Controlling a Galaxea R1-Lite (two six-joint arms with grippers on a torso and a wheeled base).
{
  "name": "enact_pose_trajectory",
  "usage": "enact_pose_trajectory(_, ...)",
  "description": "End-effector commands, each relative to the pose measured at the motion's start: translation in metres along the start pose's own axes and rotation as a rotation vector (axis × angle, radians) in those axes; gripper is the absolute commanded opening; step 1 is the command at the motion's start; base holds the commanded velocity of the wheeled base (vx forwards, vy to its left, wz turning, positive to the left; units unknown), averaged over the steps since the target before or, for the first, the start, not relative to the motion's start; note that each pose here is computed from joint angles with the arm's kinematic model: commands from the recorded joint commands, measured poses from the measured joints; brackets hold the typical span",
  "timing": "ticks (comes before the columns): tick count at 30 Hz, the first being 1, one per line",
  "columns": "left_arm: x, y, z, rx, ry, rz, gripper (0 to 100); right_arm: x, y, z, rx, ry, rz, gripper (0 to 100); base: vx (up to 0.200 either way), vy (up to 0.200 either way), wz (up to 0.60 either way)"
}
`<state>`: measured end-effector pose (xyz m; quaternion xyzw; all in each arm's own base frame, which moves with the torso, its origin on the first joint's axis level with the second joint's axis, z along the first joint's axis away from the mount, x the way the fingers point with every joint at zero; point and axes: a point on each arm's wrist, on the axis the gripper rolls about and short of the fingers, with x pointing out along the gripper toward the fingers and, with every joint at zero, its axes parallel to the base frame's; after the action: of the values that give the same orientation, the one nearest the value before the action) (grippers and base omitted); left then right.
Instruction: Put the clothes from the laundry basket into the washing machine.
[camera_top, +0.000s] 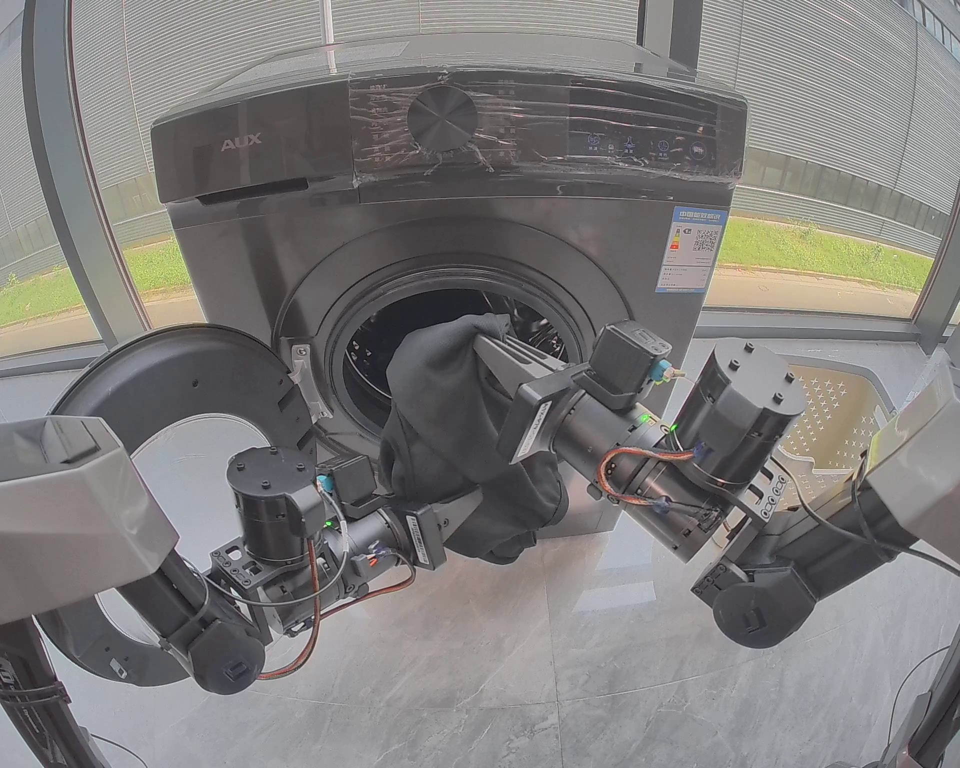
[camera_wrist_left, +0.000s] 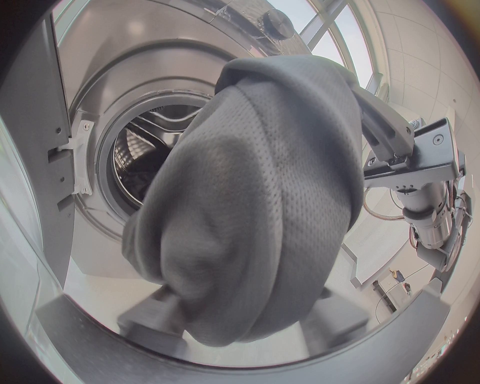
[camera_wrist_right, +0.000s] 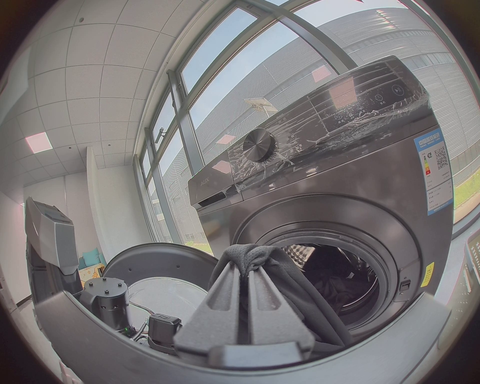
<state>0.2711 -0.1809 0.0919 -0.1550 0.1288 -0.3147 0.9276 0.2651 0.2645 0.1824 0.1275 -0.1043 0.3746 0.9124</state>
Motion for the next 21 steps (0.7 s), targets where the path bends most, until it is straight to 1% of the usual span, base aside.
enact_pose_trajectory(1,0.002,-0.003,-0.005,0.014,-0.003,-0.008,0,0.000,-0.001,-0.004,0.000,0.006,-0.001,0,0.000,0.000,0.00)
enact_pose_trajectory(4,0.000,-0.005,-0.007,0.036,-0.006,-0.017,0,0.001,-0.002,-0.006,0.000,0.008,-0.016,0,0.000,0.000,0.00)
enact_pose_trajectory(5,-0.001,-0.007,-0.006,0.040,-0.015,-0.024,0,0.001,-0.002,-0.008,-0.001,0.011,-0.021,0,0.000,0.000,0.00)
enact_pose_trajectory(7,-0.001,-0.007,-0.006,0.040,-0.015,-0.024,0,0.001,-0.002,-0.008,-0.001,0.011,-0.021,0,0.000,0.000,0.00)
enact_pose_trajectory(8,-0.003,-0.011,-0.007,0.046,-0.032,-0.035,0,0.002,-0.006,-0.015,-0.006,0.027,-0.029,0,0.000,0.000,0.00)
enact_pose_trajectory(9,-0.004,-0.012,-0.008,0.051,-0.037,-0.035,0,0.003,-0.007,-0.017,-0.009,0.028,-0.031,0,0.000,0.000,0.00)
enact_pose_trajectory(12,-0.006,-0.014,-0.008,0.062,-0.052,-0.040,0,0.003,-0.009,-0.018,-0.009,0.024,-0.033,0,0.000,0.000,0.00)
enact_pose_trajectory(13,-0.008,-0.014,-0.009,0.072,-0.062,-0.045,0,0.003,-0.009,-0.019,-0.009,0.027,-0.034,0,0.000,0.000,0.00)
enact_pose_trajectory(15,-0.009,-0.015,-0.009,0.076,-0.074,-0.050,0,0.003,-0.012,-0.020,-0.012,0.031,-0.042,0,0.000,0.000,0.00)
enact_pose_trajectory(16,-0.010,-0.015,-0.008,0.077,-0.081,-0.053,0,0.003,-0.014,-0.021,-0.013,0.033,-0.049,100,0.000,0.000,0.00)
enact_pose_trajectory(17,-0.010,-0.016,-0.007,0.077,-0.090,-0.056,0,0.003,-0.019,-0.022,-0.016,0.040,-0.063,100,0.000,0.000,0.00)
enact_pose_trajectory(18,-0.010,-0.016,-0.007,0.077,-0.090,-0.056,0,0.003,-0.019,-0.022,-0.016,0.040,-0.063,100,0.000,0.000,0.00)
enact_pose_trajectory(20,-0.010,-0.017,-0.001,0.079,-0.129,-0.066,0,0.001,-0.036,-0.023,-0.037,0.052,-0.108,100,0.000,0.000,0.00)
enact_pose_trajectory(21,-0.009,-0.017,0.003,0.080,-0.147,-0.066,0,-0.002,-0.042,-0.024,-0.051,0.064,-0.123,100,0.000,0.000,0.00)
